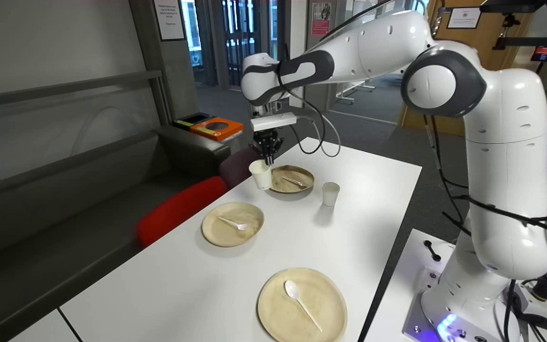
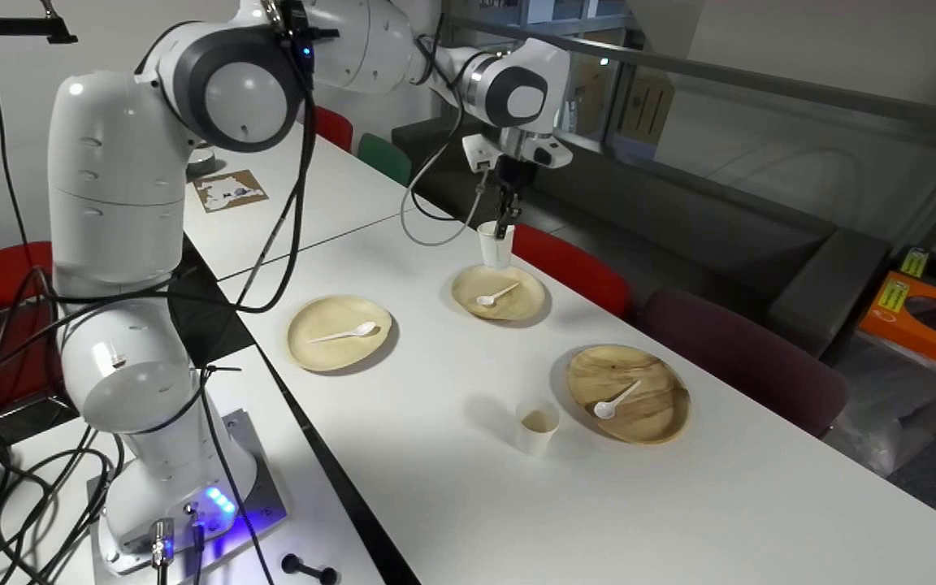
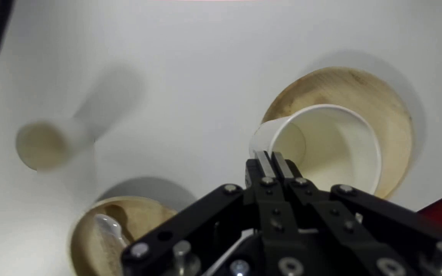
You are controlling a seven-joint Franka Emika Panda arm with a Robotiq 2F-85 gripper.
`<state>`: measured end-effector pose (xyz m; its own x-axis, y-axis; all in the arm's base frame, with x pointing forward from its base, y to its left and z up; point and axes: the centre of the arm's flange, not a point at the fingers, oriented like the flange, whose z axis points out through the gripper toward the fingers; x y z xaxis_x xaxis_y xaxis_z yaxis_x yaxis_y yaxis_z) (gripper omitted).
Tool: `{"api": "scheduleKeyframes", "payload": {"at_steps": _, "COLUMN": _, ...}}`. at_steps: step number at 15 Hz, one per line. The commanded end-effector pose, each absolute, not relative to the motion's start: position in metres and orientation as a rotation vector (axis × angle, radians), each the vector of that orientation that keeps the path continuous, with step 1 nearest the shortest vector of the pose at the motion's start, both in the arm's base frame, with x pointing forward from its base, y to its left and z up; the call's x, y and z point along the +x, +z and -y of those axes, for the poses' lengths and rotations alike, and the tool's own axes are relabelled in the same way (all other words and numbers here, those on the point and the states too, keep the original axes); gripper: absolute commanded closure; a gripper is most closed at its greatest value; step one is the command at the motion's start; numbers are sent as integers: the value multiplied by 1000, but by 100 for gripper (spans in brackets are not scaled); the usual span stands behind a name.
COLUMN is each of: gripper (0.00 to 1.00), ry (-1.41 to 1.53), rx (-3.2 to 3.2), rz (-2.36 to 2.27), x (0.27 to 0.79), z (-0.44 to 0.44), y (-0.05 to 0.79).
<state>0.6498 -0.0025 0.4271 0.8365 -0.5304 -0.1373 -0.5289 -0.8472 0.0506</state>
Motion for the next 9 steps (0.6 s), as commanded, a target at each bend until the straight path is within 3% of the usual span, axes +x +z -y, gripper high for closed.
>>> {"api": "scheduleKeyframes", "payload": {"at_steps": 1, "gripper": 99, "ry": -232, "rx": 2932, "rz": 1151, "x": 576, "z": 47, "y": 445}}
{"api": "scheduleKeyframes", "payload": {"at_steps": 9, "gripper": 99, "ry": -286, "rx": 2743, "rz": 1615, "x": 517, "z": 115, "y": 385}}
